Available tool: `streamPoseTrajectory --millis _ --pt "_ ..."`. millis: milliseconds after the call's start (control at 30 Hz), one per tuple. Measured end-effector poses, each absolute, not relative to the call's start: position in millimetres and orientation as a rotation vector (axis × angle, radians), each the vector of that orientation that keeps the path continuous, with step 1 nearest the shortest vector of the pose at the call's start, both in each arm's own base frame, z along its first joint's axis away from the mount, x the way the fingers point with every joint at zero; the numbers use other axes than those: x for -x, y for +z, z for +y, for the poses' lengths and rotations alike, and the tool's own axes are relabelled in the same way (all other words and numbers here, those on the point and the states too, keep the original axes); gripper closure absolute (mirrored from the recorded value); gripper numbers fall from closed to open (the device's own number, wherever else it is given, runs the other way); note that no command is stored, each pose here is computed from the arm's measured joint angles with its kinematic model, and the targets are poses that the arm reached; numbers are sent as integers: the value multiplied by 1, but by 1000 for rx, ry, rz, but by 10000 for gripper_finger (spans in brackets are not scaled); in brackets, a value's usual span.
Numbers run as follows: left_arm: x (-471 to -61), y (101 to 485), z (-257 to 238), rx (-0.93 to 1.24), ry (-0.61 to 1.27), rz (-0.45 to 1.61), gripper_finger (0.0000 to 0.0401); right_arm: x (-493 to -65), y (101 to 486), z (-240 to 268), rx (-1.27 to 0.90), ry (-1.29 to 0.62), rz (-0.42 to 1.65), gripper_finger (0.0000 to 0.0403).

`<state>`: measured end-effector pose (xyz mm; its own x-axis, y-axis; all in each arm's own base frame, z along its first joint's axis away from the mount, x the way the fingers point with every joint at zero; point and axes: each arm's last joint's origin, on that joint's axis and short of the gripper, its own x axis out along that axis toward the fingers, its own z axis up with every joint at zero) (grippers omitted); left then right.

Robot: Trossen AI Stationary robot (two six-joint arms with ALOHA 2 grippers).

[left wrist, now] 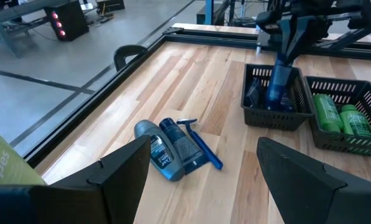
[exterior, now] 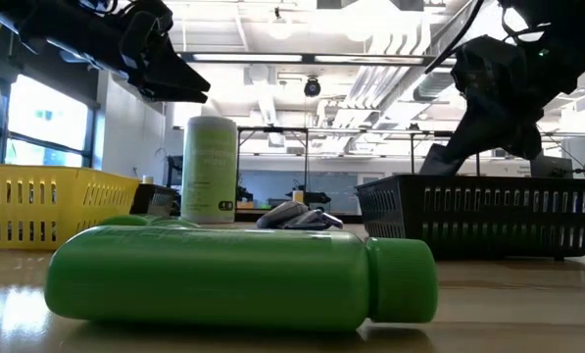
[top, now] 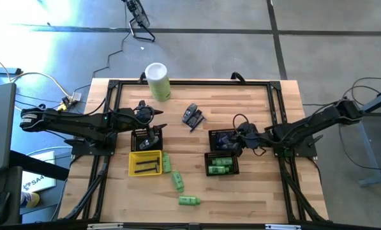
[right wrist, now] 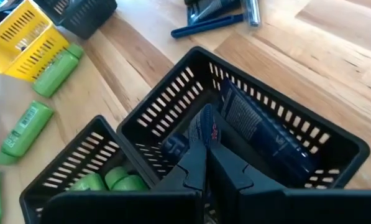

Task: Pick & Place Travel size toiletries
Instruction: Put the blue shave cream tub into the top right black bin

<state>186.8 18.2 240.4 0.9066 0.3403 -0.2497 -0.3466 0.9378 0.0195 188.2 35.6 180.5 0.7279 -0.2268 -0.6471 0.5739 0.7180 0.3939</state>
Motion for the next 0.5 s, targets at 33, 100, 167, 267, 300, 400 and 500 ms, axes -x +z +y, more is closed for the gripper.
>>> streamPoseTrajectory --millis 33,100,167,267,300,400,500 --pt "-187 240 18 26 355 253 114 -189 180 36 -623 -473 604 400" --pt "-187 240 18 27 355 253 114 -189 180 36 -624 -471 605 400" --pt "-187 240 18 27 355 253 114 -189 180 36 -626 -466 605 400" --pt "-187 240 18 27 355 253 114 -189 180 36 -625 -465 605 400" --pt "-187 240 18 27 355 253 114 -190 180 36 -624 -464 604 400" --pt "-187 240 18 27 355 254 114 -190 180 36 -623 -464 605 400" --pt "-187 240 18 27 355 254 114 -189 180 36 -622 -464 605 400"
